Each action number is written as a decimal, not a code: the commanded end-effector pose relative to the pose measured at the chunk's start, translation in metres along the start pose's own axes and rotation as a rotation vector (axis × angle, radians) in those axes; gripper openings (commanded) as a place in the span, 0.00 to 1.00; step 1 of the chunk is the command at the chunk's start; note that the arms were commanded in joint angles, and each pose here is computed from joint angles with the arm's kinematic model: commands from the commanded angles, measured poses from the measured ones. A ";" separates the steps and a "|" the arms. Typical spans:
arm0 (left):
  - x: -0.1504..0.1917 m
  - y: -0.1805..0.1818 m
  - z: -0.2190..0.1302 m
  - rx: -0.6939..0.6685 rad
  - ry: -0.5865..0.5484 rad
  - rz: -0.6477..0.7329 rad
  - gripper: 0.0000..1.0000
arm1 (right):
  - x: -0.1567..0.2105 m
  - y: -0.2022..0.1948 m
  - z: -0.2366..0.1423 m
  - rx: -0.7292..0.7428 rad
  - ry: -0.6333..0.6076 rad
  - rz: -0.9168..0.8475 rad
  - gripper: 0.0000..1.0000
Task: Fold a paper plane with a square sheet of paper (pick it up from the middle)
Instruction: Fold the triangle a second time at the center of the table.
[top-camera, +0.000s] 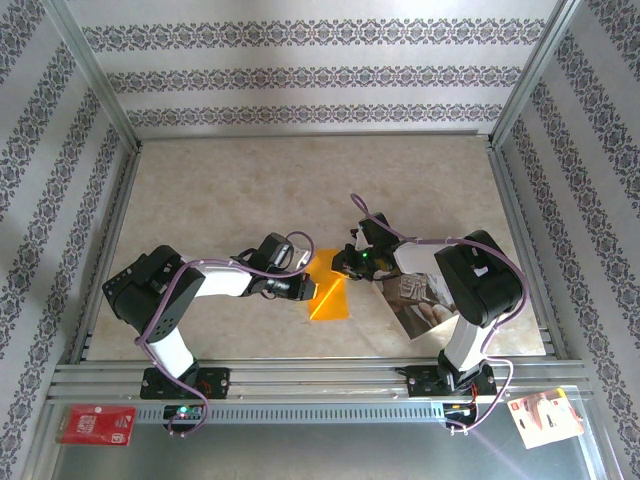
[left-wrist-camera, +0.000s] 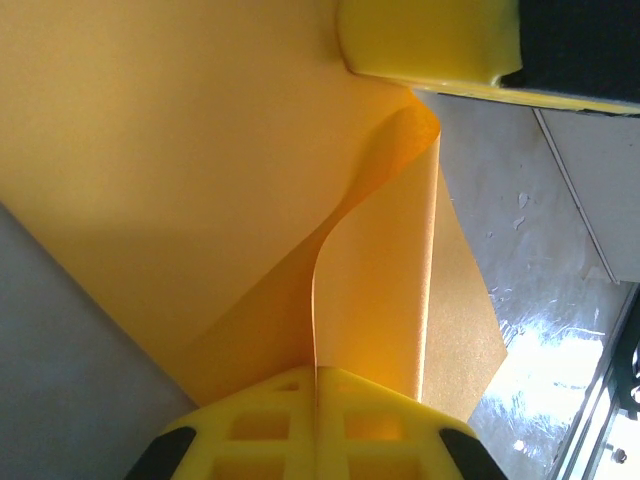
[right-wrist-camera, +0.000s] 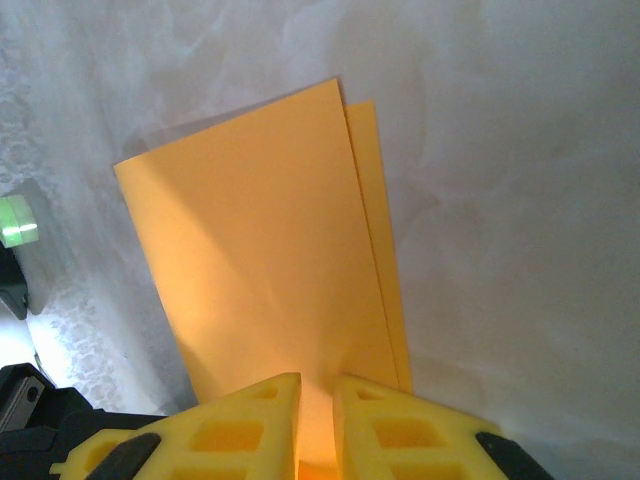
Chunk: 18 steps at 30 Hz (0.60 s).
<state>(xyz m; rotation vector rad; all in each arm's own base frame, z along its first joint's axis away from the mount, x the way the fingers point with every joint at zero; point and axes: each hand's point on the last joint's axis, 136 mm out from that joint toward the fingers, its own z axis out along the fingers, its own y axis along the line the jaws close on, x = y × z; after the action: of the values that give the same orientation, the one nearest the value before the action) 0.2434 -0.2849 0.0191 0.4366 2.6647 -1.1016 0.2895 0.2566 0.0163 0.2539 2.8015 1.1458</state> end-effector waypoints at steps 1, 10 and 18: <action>0.005 0.018 0.002 -0.053 0.008 -0.016 0.03 | 0.009 -0.016 0.008 0.061 0.030 0.017 0.20; 0.017 0.030 0.003 -0.097 0.029 -0.027 0.01 | -0.006 0.011 -0.009 0.001 0.000 -0.005 0.28; 0.021 0.034 0.005 -0.104 0.036 -0.041 0.00 | -0.003 0.028 -0.037 -0.039 -0.041 -0.013 0.30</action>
<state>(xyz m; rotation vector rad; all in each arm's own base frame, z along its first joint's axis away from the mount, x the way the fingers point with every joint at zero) 0.2439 -0.2841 0.0179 0.4357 2.6567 -1.0968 0.2935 0.2538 0.0485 0.2523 2.7619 1.1663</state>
